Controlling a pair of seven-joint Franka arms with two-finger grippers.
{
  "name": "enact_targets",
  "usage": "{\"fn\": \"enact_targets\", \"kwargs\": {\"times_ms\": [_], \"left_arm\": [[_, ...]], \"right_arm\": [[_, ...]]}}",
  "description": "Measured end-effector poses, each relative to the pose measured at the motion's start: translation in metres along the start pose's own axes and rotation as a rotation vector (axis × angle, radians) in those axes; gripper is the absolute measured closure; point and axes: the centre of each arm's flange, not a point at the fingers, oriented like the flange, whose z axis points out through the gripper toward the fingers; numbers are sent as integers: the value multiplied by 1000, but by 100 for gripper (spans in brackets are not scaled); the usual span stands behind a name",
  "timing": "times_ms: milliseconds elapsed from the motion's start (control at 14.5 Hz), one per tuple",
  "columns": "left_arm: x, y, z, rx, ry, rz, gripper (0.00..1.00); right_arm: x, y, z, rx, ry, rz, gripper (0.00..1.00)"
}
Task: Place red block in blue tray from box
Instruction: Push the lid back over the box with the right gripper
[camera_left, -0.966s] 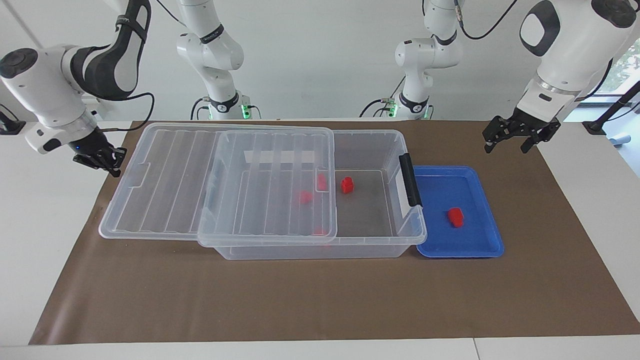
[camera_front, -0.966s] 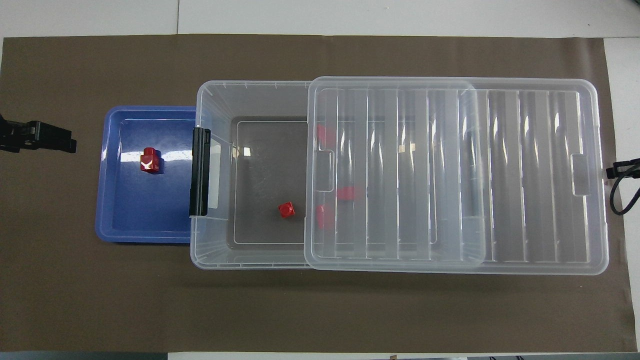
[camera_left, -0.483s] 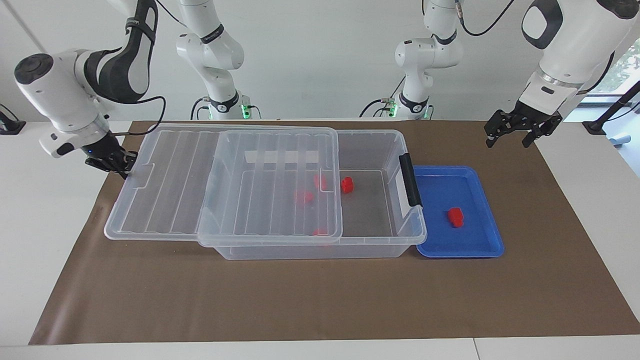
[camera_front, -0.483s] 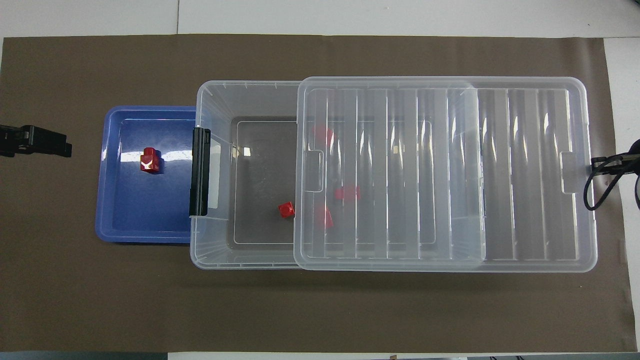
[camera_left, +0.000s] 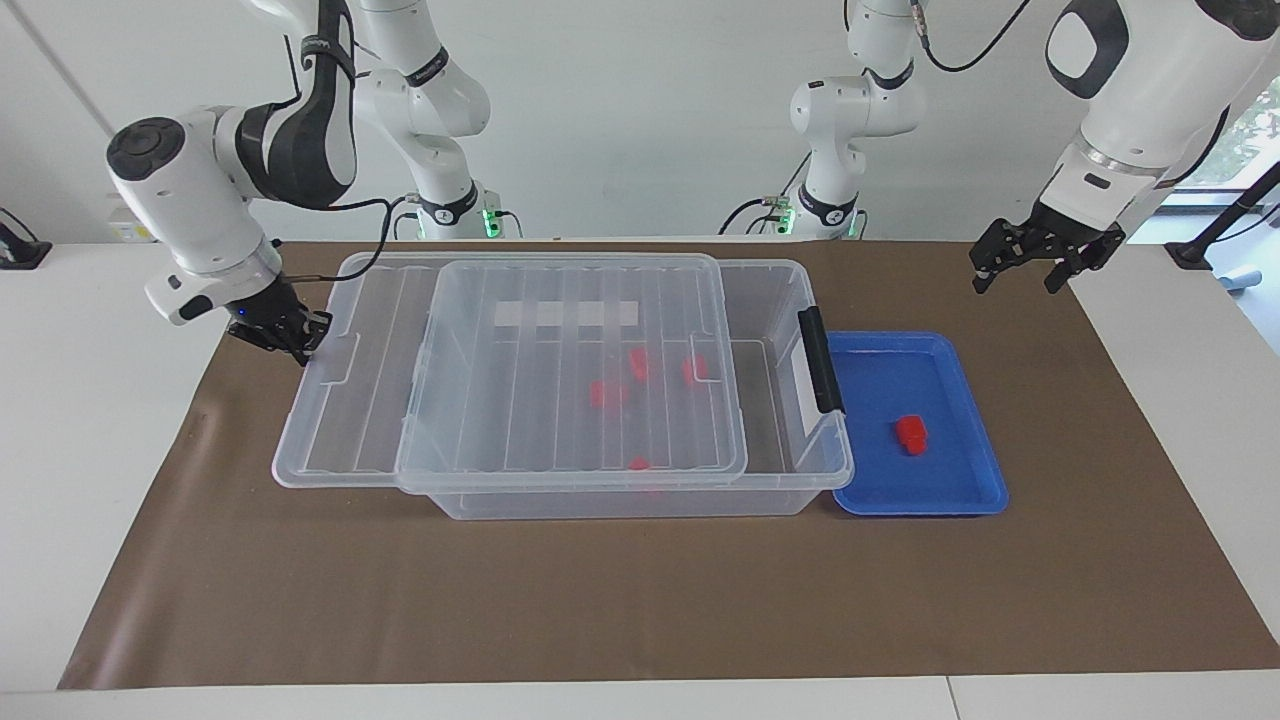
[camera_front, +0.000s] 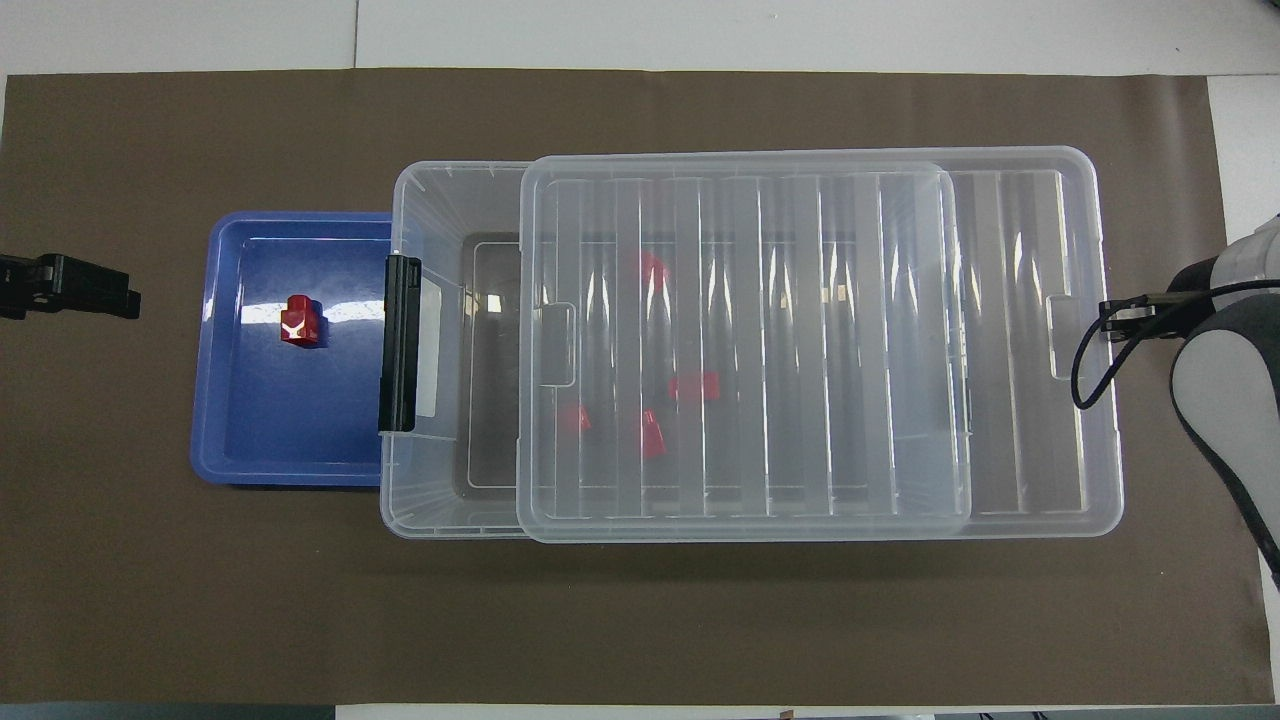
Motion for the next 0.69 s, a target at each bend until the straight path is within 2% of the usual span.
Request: {"fn": "enact_targets", "kwargs": {"times_ms": [690], "left_arm": [[1, -2, 1, -17, -20, -6, 0]], "right_arm": [[-3, -78, 5, -2, -11, 93, 99]]}}
